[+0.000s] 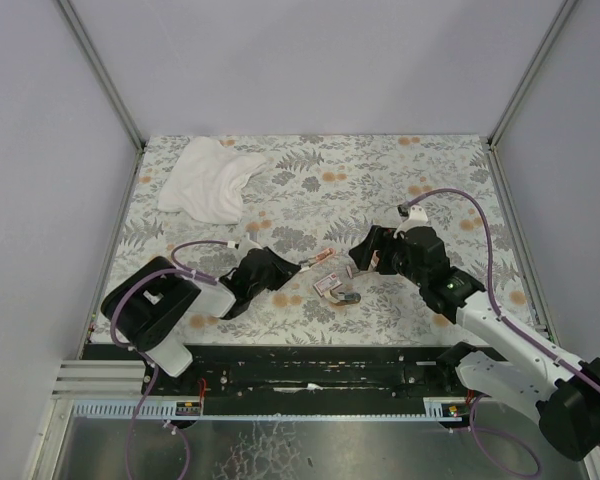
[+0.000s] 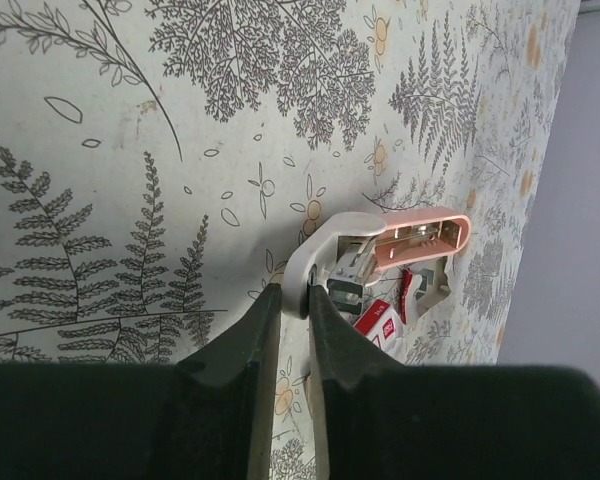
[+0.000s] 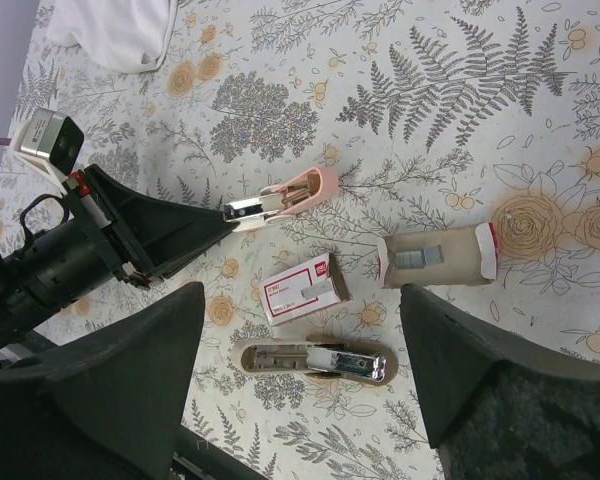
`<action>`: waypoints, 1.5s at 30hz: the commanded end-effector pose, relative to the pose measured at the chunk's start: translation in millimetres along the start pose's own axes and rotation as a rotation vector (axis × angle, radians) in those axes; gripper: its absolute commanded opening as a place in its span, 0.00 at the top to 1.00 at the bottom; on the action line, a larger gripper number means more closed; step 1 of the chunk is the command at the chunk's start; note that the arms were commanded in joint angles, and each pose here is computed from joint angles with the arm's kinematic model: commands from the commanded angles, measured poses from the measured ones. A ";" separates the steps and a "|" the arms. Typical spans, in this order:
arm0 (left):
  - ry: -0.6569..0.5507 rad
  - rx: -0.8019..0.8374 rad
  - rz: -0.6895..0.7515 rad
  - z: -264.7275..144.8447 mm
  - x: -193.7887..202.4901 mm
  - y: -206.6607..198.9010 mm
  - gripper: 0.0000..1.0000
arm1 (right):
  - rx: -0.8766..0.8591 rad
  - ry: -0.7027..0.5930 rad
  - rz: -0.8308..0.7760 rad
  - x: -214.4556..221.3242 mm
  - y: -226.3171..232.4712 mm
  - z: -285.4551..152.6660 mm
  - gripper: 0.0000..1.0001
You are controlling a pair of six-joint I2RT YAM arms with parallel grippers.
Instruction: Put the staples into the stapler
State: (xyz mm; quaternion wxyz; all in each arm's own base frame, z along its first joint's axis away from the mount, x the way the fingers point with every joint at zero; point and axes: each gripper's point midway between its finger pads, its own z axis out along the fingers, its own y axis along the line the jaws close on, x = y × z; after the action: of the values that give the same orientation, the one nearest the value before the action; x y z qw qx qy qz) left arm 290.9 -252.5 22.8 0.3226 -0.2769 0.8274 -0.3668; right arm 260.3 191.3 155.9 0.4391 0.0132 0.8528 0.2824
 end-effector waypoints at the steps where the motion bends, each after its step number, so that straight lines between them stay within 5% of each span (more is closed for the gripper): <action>1: -0.004 -0.147 0.082 -9.7 2.7 41.9 0.90 | 0.002 -0.053 -0.014 -11.3 -1.0 -4.9 0.14; 14: 0.024 -0.246 0.126 -16.3 6.9 64.6 0.97 | 0.011 -0.046 -0.020 -6.3 -5.4 -5.5 0.14; 21: 0.075 -0.333 0.153 -11.3 15.9 83.3 0.75 | 0.027 -0.028 -0.023 0.6 -10.4 -4.2 0.13; 34: 0.053 -0.334 0.172 -31.5 9.0 84.2 0.72 | 0.039 -0.027 -0.044 0.8 -13.8 -5.5 0.11; 45: -0.015 -0.279 0.336 -71.4 -34.4 30.2 0.21 | 0.084 0.012 -0.092 -1.5 -18.1 -1.1 0.06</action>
State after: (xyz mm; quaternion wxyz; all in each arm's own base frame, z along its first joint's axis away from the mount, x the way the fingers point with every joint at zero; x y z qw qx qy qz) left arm 255.4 -202.5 34.2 0.3304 -0.2262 0.8807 -0.2530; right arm 251.9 176.5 130.8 0.4247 -0.0030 0.8732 0.2389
